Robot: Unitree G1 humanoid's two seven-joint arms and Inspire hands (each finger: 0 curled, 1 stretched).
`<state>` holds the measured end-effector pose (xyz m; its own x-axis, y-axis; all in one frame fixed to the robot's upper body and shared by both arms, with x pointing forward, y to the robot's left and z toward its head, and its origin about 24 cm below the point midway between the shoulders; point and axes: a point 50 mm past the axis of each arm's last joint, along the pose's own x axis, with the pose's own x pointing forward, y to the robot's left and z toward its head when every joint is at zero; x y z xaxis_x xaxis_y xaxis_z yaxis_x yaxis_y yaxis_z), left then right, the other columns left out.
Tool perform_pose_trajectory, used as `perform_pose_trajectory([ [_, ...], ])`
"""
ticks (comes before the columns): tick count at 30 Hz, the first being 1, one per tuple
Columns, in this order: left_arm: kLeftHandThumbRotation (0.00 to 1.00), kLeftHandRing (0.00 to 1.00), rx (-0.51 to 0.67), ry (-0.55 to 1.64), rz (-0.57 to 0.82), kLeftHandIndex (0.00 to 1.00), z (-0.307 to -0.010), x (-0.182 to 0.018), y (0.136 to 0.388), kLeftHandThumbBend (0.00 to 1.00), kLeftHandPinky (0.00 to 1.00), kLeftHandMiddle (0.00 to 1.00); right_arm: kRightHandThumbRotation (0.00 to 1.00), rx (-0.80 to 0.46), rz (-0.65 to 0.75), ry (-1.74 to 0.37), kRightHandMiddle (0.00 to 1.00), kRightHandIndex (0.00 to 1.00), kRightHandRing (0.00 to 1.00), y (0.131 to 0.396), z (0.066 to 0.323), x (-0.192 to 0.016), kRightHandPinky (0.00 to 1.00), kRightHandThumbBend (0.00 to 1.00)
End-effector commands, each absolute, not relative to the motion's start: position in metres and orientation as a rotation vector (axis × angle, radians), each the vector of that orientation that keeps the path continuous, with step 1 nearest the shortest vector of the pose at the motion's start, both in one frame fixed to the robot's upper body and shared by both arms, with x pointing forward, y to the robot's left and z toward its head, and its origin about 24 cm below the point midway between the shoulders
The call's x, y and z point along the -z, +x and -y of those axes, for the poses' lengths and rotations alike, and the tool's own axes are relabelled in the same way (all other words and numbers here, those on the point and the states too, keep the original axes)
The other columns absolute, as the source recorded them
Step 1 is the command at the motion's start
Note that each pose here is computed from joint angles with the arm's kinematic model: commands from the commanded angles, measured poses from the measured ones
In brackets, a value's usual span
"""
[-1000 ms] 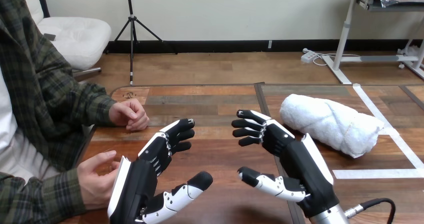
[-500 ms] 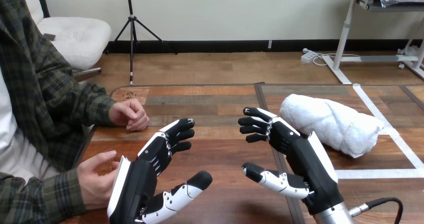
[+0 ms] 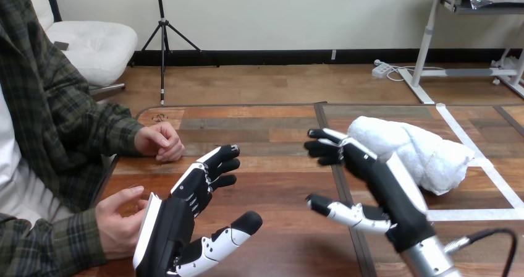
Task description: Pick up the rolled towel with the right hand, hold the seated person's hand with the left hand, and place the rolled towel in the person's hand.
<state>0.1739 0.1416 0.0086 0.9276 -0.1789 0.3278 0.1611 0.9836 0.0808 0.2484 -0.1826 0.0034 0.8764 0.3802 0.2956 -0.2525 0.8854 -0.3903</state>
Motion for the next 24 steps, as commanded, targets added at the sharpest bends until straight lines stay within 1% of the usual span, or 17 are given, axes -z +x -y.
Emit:
perform_pose_trajectory([
  [1,0.49,0.83,0.173,0.041,0.416,0.81,-0.136,-0.021,0.183,0.8,0.78,0.85,0.54,-0.3,0.519,-0.429,0.82,0.85,0.88,0.275,0.189,-0.043,0.87,0.91],
  [7,0.49,0.83,0.175,0.038,0.416,0.81,-0.135,-0.021,0.184,0.79,0.79,0.85,0.58,-0.29,0.528,-0.518,0.85,0.88,0.92,0.281,0.196,-0.053,0.91,0.95],
  [14,0.5,0.83,0.174,0.036,0.42,0.81,-0.133,-0.021,0.184,0.79,0.79,0.85,0.59,-0.268,0.539,-0.593,0.88,0.9,0.95,0.289,0.204,-0.067,0.96,0.99],
  [24,0.52,0.82,0.167,0.041,0.423,0.8,-0.131,-0.021,0.183,0.8,0.77,0.84,0.54,-0.249,0.56,-0.68,0.91,0.93,0.98,0.298,0.209,-0.089,1.0,1.0],
])
